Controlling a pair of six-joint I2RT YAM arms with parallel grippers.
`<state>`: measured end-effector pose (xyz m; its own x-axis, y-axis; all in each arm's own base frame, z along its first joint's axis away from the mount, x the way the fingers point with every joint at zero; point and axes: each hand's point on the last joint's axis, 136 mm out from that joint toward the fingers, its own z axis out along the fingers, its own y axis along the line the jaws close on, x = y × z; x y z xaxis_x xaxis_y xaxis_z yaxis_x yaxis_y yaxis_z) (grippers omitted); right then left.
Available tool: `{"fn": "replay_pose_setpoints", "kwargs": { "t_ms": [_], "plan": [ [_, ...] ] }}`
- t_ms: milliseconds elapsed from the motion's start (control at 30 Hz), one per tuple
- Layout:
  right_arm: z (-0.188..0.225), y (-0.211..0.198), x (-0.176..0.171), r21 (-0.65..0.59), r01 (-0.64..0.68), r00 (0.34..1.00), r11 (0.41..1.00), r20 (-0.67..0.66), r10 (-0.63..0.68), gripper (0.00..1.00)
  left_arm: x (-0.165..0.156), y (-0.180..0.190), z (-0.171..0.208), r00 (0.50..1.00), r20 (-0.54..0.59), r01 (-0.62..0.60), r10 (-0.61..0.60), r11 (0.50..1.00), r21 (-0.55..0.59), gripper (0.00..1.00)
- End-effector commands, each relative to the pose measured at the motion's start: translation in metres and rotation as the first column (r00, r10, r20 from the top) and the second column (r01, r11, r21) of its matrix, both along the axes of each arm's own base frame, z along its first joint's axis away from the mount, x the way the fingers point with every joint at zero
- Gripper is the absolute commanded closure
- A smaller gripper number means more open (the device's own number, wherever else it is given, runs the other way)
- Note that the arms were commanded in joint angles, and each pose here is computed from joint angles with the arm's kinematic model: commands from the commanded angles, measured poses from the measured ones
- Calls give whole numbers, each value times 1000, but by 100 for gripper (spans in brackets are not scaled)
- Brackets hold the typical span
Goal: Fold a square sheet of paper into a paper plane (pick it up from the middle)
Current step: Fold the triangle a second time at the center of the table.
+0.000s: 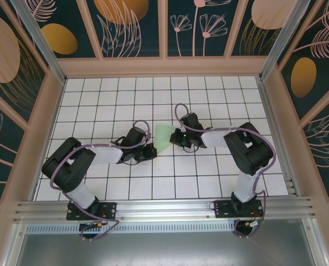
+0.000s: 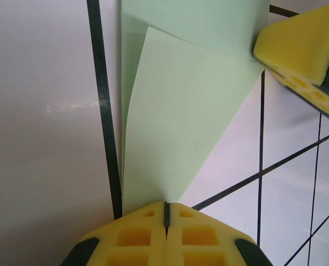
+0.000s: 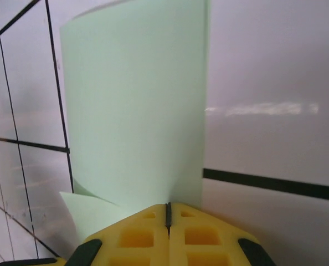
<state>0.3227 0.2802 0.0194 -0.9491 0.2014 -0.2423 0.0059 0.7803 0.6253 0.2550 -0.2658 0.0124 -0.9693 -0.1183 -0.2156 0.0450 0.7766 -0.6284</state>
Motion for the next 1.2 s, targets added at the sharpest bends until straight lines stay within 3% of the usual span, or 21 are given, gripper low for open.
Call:
{"fn": "replay_pose_setpoints", "kwargs": {
  "t_ms": [0,133,400,767,1000,1167],
  "plan": [
    [21,-22,18,-84,63,995,995,85,-56,99,-34,31,-37,990,-138,8,12,990,140,100],
    [52,7,5,-44,-3,990,999,138,9,99,-32,29,-35,991,-130,7,11,991,134,100],
    [19,46,-29,21,-93,995,995,24,92,99,-30,28,-33,992,-124,7,9,992,129,100],
    [-19,29,-37,-48,-69,996,997,-60,66,100,-18,11,-8,998,-47,48,-46,998,48,100],
    [-32,17,-43,-91,-58,994,994,-92,50,100,3,-23,46,991,99,108,-96,986,-128,94],
    [-34,18,-44,-85,-60,994,995,-100,51,100,15,-22,28,994,81,79,-74,995,-67,95]
  ]
}}
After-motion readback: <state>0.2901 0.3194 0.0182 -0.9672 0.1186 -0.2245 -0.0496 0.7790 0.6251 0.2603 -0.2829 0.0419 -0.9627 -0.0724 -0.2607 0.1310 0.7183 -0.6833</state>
